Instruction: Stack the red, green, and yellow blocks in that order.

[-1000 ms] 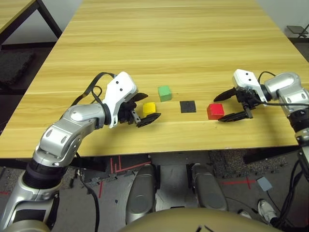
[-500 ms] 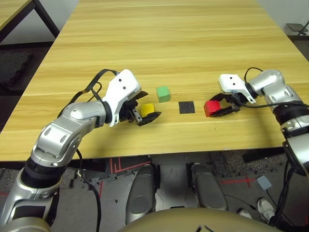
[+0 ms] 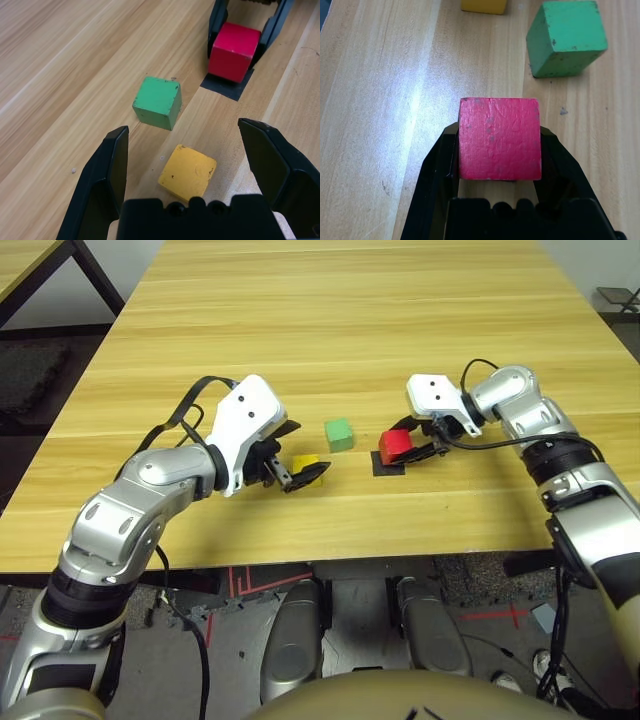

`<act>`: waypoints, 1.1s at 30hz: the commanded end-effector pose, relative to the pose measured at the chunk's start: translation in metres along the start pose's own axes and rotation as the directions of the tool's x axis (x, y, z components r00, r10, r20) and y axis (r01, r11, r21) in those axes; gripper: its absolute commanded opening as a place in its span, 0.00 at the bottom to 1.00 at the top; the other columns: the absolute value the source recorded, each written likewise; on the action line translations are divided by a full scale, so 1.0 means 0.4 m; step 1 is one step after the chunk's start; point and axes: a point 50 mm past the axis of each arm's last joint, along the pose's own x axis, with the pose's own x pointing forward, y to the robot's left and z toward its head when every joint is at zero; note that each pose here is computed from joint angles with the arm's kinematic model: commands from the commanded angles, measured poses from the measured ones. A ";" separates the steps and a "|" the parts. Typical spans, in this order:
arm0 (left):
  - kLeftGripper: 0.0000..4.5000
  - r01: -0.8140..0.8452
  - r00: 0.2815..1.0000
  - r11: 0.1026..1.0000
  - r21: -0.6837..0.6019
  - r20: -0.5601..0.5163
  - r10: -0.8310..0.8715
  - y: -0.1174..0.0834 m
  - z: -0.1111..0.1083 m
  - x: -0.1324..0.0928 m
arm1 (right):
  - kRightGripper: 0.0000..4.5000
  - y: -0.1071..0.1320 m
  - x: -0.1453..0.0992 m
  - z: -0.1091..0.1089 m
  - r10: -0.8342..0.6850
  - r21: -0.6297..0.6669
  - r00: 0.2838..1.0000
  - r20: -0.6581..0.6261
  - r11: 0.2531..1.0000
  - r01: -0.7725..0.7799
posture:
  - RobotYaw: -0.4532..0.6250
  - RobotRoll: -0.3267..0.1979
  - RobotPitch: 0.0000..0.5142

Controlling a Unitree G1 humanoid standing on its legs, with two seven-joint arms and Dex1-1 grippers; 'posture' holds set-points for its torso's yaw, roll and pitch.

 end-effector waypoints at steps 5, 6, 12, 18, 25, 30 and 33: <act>1.00 -0.023 1.000 1.000 0.002 -0.009 0.023 -0.002 0.001 -0.012 | 0.46 0.000 0.019 -0.001 0.005 -0.008 1.000 -0.031 1.000 -0.005 | 0.98 0.33 0.29; 1.00 -0.023 1.000 1.000 0.002 -0.010 0.023 -0.003 0.001 -0.013 | 0.46 0.001 0.019 -0.002 0.006 -0.008 0.999 -0.040 1.000 -0.007 | 0.98 0.33 0.29; 1.00 -0.029 1.000 1.000 0.003 -0.010 0.029 0.003 0.004 -0.017 | 0.62 0.002 0.023 -0.009 0.012 0.008 0.999 -0.049 1.000 -0.011 | 0.98 0.34 0.30; 1.00 0.011 1.000 0.999 0.035 -0.022 -0.011 0.007 0.004 -0.019 | 0.99 -0.004 0.014 0.006 0.003 0.041 0.999 0.045 0.999 -0.005 | 0.96 0.36 0.29; 1.00 0.099 0.994 0.980 0.173 -0.066 -0.089 0.043 -0.002 -0.032 | 0.99 -0.032 -0.111 0.045 -0.042 0.063 0.979 0.198 0.998 0.030 | 0.92 0.40 0.27; 1.00 0.090 0.995 0.984 0.155 0.027 -0.095 0.076 0.037 0.022 | 0.99 -0.038 -0.203 0.045 -0.144 0.118 0.970 0.195 0.985 0.123 | 0.87 0.42 0.25; 1.00 0.128 0.990 0.980 0.152 0.032 -0.134 0.081 0.046 0.065 | 0.99 -0.032 -0.229 0.042 -0.177 0.128 0.966 0.186 0.980 0.154 | 0.83 0.44 0.23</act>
